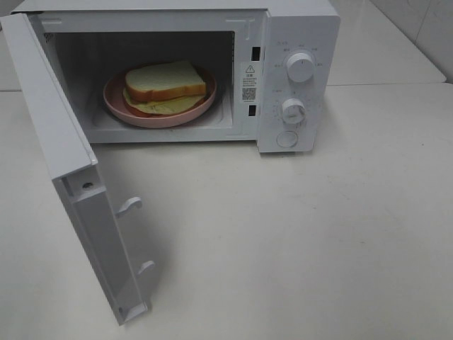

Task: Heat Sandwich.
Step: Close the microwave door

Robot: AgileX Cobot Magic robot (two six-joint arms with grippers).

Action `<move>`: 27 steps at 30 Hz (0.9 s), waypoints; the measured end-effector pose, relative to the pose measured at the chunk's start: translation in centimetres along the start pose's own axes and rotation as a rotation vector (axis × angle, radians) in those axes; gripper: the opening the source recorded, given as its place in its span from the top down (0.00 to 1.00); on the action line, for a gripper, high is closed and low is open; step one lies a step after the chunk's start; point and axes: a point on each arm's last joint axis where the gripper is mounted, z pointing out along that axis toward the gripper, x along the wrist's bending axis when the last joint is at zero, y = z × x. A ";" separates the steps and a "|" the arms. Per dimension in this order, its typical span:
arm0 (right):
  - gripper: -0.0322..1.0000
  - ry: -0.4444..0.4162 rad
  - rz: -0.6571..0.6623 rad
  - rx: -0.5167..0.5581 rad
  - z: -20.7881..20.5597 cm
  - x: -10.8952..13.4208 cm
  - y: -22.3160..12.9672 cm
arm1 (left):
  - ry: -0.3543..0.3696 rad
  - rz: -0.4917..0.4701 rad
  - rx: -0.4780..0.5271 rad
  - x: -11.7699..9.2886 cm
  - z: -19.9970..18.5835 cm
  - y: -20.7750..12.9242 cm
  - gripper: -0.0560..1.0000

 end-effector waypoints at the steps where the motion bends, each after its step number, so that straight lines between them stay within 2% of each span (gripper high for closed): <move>1: 0.27 0.000 0.000 0.000 0.0 0.0 0.0 | 0.000 0.000 0.000 0.0 0.0 0.0 0.01; 5: 0.27 0.000 0.000 0.000 0.0 0.0 0.0 | 0.000 0.000 -0.013 0.0 -0.1 0.2 0.01; 10: 0.27 0.000 0.000 0.000 0.0 0.0 0.0 | 0.001 -0.001 -0.081 0.0 0.0 1.6 0.03; 15: 0.27 0.000 0.000 0.000 0.0 0.0 0.0 | 0.005 -0.006 -0.059 0.1 1.5 2.9 0.09; 17: 0.27 0.000 0.000 0.000 0.0 0.0 0.0 | 0.007 -0.009 -0.047 0.1 2.5 3.6 0.17; 19: 0.27 0.000 0.000 0.000 0.0 0.0 0.0 | 0.008 -0.010 -0.043 0.1 2.8 3.8 0.20; 22: 0.27 0.000 0.000 0.000 0.0 0.0 0.0 | 0.010 -0.014 -0.022 0.2 4.1 4.6 0.37; 23: 0.27 0.000 0.000 0.000 0.0 0.0 0.0 | 0.010 -0.014 -0.022 0.2 4.1 4.6 0.37; 25: 0.27 0.000 0.000 0.000 0.0 0.0 0.0 | 0.011 -0.016 -0.006 0.3 4.7 4.8 0.48; 26: 0.27 0.000 0.000 0.000 0.0 0.0 0.0 | 0.013 -0.016 0.000 0.3 5.3 5.1 0.58; 27: 0.27 0.000 0.000 0.000 0.0 0.0 0.0 | 0.014 -0.017 -0.002 0.3 5.6 5.2 0.64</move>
